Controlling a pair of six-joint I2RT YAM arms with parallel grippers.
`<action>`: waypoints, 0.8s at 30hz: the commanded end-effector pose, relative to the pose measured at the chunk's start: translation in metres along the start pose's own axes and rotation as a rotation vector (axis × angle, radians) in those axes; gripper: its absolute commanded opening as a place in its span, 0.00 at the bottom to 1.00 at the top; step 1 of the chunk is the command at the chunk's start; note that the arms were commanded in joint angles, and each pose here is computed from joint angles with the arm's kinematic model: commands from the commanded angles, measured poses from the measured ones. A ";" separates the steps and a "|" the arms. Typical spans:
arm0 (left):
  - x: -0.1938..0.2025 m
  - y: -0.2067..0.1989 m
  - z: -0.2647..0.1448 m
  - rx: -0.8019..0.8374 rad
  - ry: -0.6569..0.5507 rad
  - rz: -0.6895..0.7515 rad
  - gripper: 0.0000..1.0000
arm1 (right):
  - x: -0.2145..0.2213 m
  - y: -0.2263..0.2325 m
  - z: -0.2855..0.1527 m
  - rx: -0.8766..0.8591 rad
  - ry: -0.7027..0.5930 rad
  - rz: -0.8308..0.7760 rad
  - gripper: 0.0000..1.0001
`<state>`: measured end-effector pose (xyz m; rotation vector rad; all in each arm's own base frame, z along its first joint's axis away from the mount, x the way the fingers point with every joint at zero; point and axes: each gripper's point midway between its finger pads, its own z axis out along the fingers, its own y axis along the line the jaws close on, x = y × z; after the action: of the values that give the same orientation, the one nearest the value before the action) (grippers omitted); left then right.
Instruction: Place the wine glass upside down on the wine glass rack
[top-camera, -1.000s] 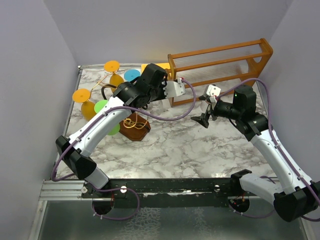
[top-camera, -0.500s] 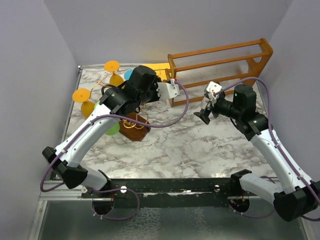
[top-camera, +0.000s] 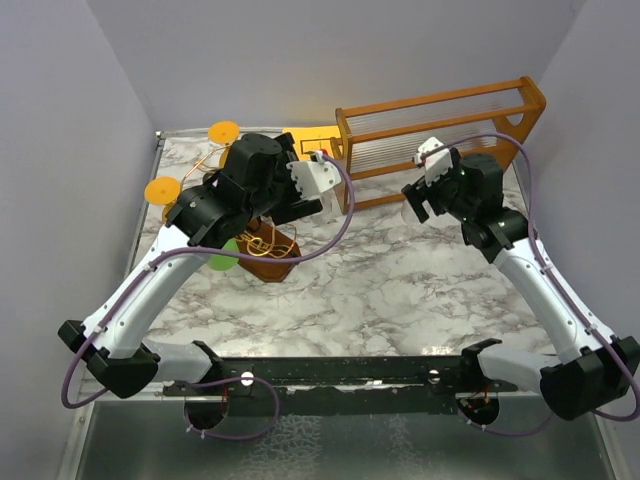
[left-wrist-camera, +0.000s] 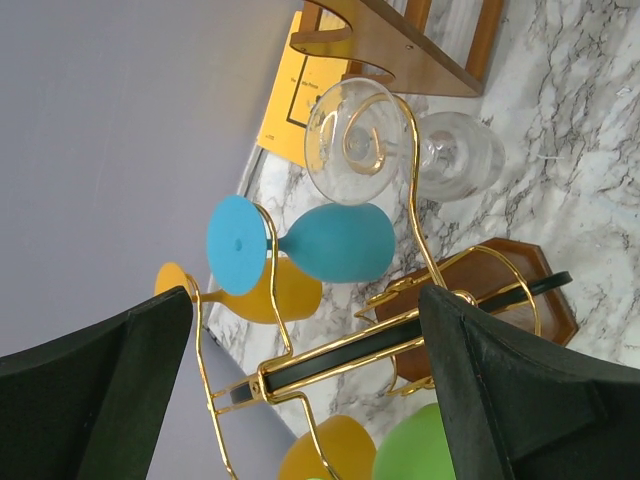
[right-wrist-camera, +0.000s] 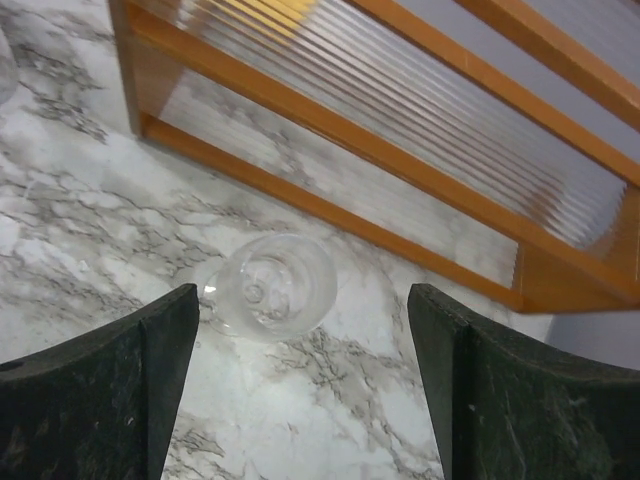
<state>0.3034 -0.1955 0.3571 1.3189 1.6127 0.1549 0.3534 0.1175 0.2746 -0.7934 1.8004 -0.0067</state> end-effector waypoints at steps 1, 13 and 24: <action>-0.009 0.001 -0.010 0.002 -0.067 -0.043 0.99 | 0.018 -0.024 0.006 0.126 0.124 0.039 0.83; -0.003 0.000 -0.011 -0.010 -0.064 -0.039 0.99 | 0.046 -0.021 0.036 0.030 0.247 0.109 0.59; -0.004 0.001 -0.010 -0.008 -0.058 -0.037 0.99 | 0.070 -0.006 0.052 -0.050 0.320 0.127 0.40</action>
<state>0.2983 -0.1900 0.3542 1.3004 1.6123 0.1328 0.3869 0.0900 0.1978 -0.7365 2.1509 -0.0596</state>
